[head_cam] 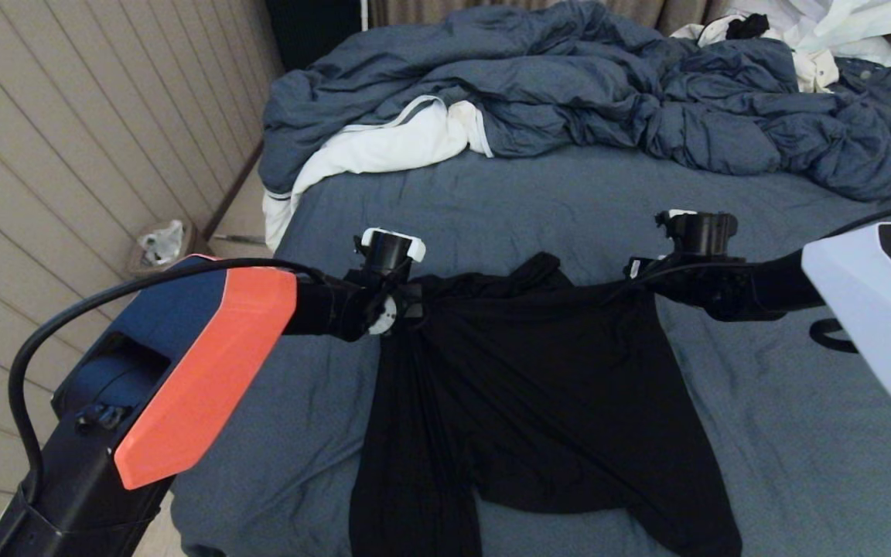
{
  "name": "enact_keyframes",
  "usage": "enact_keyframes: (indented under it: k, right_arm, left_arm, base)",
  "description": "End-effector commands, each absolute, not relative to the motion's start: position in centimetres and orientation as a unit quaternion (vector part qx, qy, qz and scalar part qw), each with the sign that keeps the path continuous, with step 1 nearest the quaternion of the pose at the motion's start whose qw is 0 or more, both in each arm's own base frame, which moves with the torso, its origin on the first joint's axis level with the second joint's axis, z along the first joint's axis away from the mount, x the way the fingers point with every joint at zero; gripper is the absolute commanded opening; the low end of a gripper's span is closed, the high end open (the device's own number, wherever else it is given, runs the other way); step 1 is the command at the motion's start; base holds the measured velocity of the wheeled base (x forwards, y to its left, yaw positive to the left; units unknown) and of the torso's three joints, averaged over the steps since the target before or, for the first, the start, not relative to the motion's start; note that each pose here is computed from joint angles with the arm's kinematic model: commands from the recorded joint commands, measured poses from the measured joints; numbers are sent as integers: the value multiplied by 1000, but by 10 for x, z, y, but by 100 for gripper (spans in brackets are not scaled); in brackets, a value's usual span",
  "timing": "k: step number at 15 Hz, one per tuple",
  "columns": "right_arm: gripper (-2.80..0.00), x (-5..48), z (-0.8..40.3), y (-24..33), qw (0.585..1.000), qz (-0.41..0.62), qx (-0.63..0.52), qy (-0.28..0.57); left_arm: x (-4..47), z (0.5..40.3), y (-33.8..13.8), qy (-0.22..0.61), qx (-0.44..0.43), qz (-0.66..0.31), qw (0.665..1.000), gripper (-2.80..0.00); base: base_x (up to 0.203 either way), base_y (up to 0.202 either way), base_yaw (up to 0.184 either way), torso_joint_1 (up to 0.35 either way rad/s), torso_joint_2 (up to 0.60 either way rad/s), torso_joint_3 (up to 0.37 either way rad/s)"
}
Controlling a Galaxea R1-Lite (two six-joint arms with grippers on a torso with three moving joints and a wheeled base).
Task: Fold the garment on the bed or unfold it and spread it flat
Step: Unford the black T-shirt
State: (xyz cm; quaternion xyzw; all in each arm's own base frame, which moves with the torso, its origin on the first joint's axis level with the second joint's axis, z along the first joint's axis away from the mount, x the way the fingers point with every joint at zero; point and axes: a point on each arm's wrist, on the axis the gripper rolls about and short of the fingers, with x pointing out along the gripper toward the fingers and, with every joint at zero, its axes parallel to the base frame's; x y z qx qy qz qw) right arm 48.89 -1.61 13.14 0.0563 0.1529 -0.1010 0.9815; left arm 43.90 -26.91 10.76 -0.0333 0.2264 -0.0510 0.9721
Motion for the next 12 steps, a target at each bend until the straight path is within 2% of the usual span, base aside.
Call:
enact_keyframes:
  k: [1,5,12]
  right_arm:
    - [0,489,135,-17,982,-102,58,147]
    - [0,489,146,-27,983,-109,60,133]
    - [0,489,151,-34,983,-117,60,127]
  left_arm:
    - [439,115,-266,220,-38,-47,974,0]
    - [439,141,-252,197,-47,-38,978,0]
    - [440,139,-245,205,-37,-32,978,0]
  base:
    - [0,0,0,0,0,0]
    - [0,0,0,0,0,0]
    - [0,0,0,0,0,0]
